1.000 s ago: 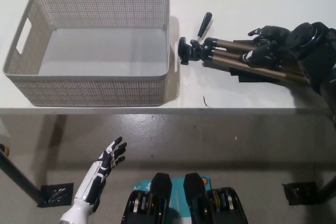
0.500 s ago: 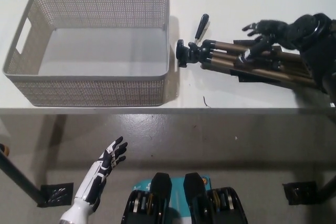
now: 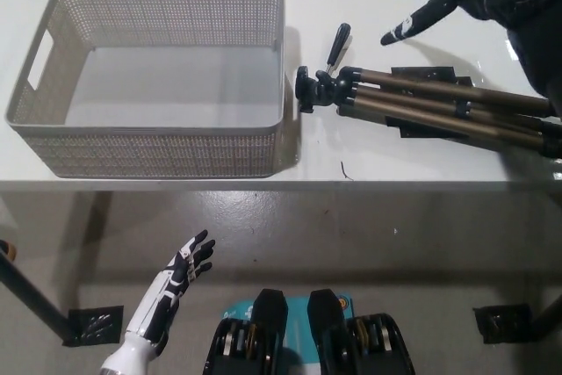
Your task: The robot uses its right hand to pick the tripod on the desk and places it into a rectangular container on the left.
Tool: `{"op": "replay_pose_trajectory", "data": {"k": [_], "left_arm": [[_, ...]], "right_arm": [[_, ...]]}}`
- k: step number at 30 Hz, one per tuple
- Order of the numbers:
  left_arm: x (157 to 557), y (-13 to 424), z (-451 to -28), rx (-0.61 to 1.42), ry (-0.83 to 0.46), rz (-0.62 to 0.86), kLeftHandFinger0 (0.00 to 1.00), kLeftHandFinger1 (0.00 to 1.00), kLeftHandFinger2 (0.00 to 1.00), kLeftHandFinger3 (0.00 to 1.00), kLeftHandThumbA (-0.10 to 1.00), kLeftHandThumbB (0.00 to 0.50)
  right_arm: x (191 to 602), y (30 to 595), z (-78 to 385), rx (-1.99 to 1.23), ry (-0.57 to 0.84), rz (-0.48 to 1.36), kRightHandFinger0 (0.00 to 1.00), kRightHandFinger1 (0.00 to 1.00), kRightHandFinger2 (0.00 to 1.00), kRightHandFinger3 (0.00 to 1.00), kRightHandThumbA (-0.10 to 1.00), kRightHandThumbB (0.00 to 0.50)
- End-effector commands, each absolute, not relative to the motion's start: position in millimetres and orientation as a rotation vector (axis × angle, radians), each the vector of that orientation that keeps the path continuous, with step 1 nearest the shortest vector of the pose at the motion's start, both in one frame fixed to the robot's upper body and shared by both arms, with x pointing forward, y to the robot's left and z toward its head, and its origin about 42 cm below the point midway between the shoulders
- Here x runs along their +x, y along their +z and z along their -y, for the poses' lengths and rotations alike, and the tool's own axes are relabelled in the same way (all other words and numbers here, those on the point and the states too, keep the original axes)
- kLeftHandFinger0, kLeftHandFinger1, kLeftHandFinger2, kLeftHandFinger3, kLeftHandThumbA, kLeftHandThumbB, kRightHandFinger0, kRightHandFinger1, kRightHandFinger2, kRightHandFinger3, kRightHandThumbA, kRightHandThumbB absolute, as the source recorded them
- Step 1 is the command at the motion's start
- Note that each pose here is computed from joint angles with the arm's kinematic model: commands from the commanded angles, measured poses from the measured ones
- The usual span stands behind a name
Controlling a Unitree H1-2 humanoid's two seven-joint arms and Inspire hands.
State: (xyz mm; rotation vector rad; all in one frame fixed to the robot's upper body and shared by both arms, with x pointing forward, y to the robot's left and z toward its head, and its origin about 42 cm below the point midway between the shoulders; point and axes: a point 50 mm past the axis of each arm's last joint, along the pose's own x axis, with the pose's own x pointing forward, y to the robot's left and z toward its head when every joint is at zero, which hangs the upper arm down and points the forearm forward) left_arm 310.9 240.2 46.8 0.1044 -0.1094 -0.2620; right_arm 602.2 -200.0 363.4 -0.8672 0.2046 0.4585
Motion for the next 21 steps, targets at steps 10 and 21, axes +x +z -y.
{"op": "replay_pose_trajectory", "data": {"k": [10,21], "left_arm": [[317.4,60.7,-245.6,0.123,-0.265,0.18,1.0,1.0,1.0,1.0,1.0,0.5],[319.0,62.1,-246.3,0.12,-0.272,0.185,1.0,1.0,1.0,1.0,1.0,0.5]], "right_arm": [[588.8,288.9,199.5,-0.984,0.515,-0.333,1.0,1.0,1.0,1.0,1.0,0.485],[568.3,222.7,198.3,-1.113,0.566,-0.476,1.0,1.0,1.0,1.0,1.0,0.5]]}}
